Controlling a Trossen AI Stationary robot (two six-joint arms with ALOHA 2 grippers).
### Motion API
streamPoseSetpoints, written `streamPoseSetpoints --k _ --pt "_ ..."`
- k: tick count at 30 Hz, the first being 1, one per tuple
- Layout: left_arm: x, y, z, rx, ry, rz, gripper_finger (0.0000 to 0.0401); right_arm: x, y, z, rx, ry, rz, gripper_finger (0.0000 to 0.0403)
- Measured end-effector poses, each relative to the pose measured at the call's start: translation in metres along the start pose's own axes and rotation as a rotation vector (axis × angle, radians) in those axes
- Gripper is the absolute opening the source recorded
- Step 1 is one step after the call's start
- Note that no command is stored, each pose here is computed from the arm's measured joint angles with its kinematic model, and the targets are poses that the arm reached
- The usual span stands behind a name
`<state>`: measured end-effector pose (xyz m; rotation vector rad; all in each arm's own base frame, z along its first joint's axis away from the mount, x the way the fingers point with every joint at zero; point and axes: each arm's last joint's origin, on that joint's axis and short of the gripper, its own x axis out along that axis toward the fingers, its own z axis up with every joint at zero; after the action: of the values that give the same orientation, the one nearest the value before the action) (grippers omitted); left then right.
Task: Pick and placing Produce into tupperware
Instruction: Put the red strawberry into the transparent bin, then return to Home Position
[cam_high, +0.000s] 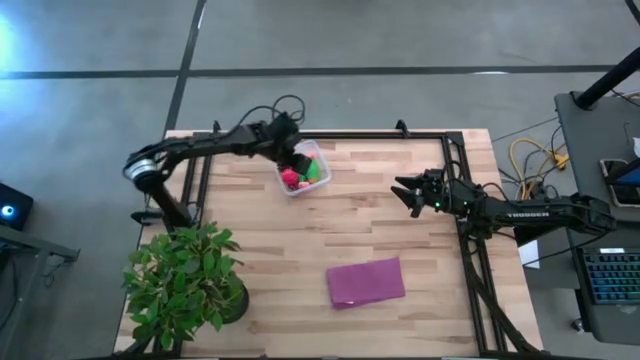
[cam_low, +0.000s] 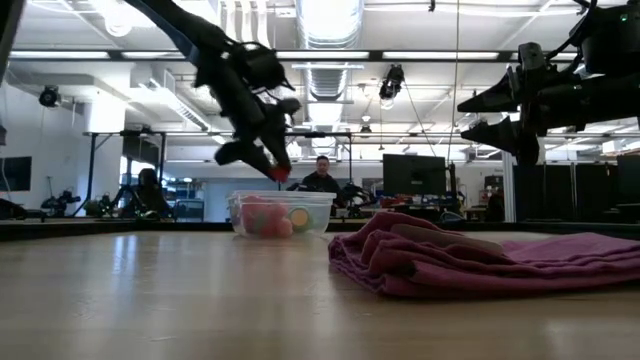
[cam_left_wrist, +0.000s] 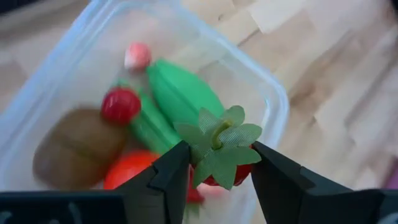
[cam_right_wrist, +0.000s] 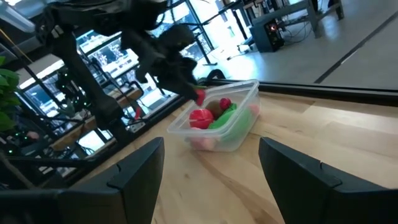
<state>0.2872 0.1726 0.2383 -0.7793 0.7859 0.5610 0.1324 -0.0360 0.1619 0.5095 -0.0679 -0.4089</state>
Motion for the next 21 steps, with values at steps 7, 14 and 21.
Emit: streamPoseSetpoints --k 7,14,21 --pt "0.028 -0.003 0.017 0.038 0.052 0.044 0.0206 0.000 0.000 0.000 0.000 0.000 0.000 0.0254" --pt "0.011 -0.004 0.014 0.033 0.074 0.068 0.0285 0.000 0.000 0.000 0.000 0.000 0.000 0.0254" --pt "-0.065 -0.021 0.007 0.161 -0.097 -0.022 0.0294 0.000 0.000 0.000 0.000 0.000 -0.004 0.0254"
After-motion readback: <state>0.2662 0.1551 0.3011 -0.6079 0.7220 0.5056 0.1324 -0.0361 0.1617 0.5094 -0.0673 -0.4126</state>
